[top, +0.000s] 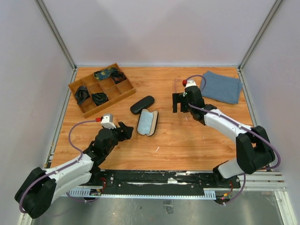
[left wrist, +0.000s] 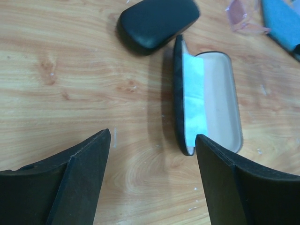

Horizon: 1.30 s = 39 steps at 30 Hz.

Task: Organize the sunglasses
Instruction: Adjust the sunglasses case at the center of the board.

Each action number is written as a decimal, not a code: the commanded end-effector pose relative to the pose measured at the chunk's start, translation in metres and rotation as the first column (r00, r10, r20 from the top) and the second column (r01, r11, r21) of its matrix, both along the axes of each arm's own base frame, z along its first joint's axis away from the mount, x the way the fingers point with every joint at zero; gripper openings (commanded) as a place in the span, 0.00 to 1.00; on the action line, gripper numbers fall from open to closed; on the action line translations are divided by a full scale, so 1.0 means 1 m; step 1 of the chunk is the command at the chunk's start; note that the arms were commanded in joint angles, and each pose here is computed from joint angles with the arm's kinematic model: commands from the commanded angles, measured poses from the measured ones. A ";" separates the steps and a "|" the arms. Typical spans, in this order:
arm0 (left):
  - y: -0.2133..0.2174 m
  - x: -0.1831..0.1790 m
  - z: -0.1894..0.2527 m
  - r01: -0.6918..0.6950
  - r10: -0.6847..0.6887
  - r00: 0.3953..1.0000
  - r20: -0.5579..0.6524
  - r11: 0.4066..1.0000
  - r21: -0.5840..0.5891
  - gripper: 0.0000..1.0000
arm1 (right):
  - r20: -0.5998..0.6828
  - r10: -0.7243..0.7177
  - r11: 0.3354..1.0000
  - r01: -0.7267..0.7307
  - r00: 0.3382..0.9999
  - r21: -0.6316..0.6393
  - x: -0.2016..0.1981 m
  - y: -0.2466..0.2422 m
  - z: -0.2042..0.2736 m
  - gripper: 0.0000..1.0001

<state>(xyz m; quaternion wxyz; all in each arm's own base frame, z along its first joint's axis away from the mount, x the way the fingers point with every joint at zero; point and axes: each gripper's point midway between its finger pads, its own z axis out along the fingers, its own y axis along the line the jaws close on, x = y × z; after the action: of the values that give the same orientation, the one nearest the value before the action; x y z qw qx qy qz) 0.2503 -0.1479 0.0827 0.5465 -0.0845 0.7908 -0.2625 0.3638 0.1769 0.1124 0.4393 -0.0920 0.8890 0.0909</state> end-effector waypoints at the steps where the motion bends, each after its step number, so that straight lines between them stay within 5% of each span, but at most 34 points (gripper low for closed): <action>1: 0.010 0.018 0.001 -0.102 0.103 0.994 -0.030 0.994 0.043 0.80 | 0.008 0.009 1.000 -0.009 1.000 0.026 0.005 -0.001 0.018 0.98; 19: -0.005 0.049 -0.033 -0.077 0.110 0.982 -0.156 0.975 0.207 0.81 | 0.055 0.066 0.995 -0.070 0.996 0.070 -0.019 -0.002 0.025 1.00; 39: -0.026 0.041 -0.040 0.035 0.000 0.977 -0.213 0.986 0.162 0.80 | 0.066 0.074 0.995 -0.079 0.995 0.067 -0.021 -0.003 0.027 0.99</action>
<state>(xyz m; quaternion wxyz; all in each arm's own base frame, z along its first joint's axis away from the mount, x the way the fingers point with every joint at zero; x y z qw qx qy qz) 0.2867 -0.1657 0.0336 0.4571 -0.0625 0.8710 -0.1688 0.3428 0.1746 0.1343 0.4556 -0.1069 0.8736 0.1338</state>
